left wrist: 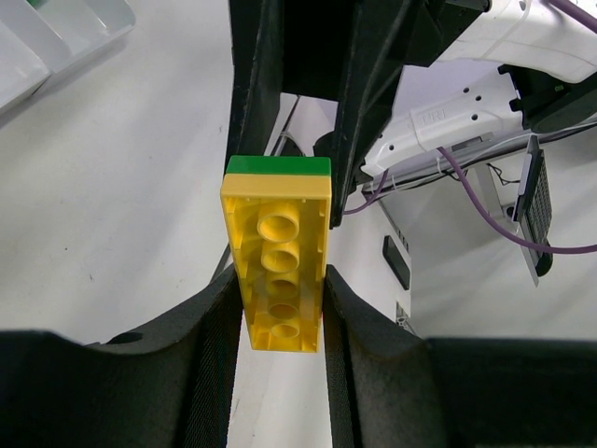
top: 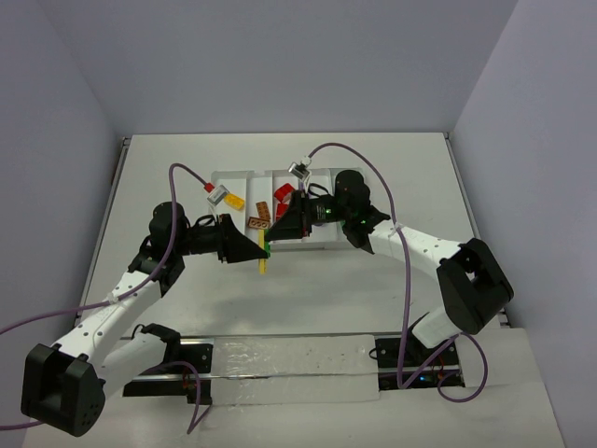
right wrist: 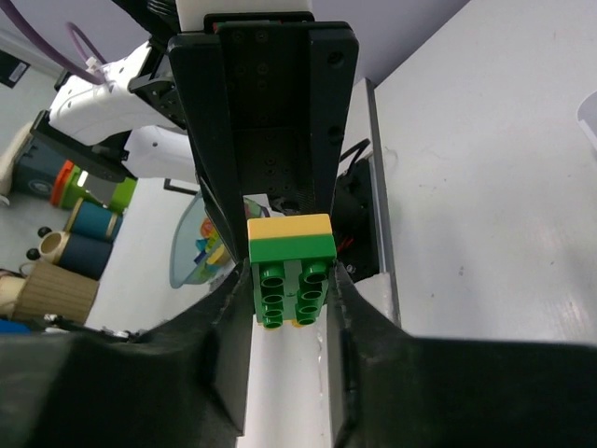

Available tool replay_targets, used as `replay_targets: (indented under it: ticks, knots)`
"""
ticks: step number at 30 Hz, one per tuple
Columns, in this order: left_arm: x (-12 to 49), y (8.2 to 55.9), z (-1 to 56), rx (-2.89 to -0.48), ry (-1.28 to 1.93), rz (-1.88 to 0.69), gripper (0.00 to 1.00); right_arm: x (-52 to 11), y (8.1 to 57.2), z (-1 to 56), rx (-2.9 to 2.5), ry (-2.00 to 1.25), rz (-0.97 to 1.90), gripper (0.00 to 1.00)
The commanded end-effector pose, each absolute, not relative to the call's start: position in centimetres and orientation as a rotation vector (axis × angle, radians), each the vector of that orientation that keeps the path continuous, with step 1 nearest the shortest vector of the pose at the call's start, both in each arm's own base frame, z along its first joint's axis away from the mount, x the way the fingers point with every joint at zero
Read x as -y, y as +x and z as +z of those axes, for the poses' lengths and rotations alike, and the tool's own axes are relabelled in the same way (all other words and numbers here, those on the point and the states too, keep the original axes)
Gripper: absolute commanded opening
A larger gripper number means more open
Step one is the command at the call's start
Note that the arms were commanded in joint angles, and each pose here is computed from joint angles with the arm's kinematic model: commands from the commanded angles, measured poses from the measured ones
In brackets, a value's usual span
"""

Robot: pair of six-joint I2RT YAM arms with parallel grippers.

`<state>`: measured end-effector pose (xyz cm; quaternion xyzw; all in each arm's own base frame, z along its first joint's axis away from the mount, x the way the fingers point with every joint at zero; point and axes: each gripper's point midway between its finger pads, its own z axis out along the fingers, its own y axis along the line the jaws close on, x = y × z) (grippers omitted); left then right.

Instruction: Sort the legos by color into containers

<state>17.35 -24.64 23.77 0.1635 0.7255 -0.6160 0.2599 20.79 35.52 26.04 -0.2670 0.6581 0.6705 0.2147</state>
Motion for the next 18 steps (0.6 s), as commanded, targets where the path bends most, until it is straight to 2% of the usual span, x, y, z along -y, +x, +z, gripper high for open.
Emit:
replay_targets:
  ticks: [1,3,18]
  knots:
    - [24.7,17.3,25.2,-1.886,0.506,-1.671,0.00,-35.4,20.7,27.3,-1.749,-0.780,1.851,0.08]
    - [24.7,17.3,25.2,-1.886,0.503,-1.668,0.00,-35.3,20.8,27.1,-1.754,-0.764,1.843,0.00]
    - [24.6,17.6,25.1,-1.896,0.482,-1.638,0.00,-31.3,24.0,24.9,-1.837,-0.500,1.739,0.00]
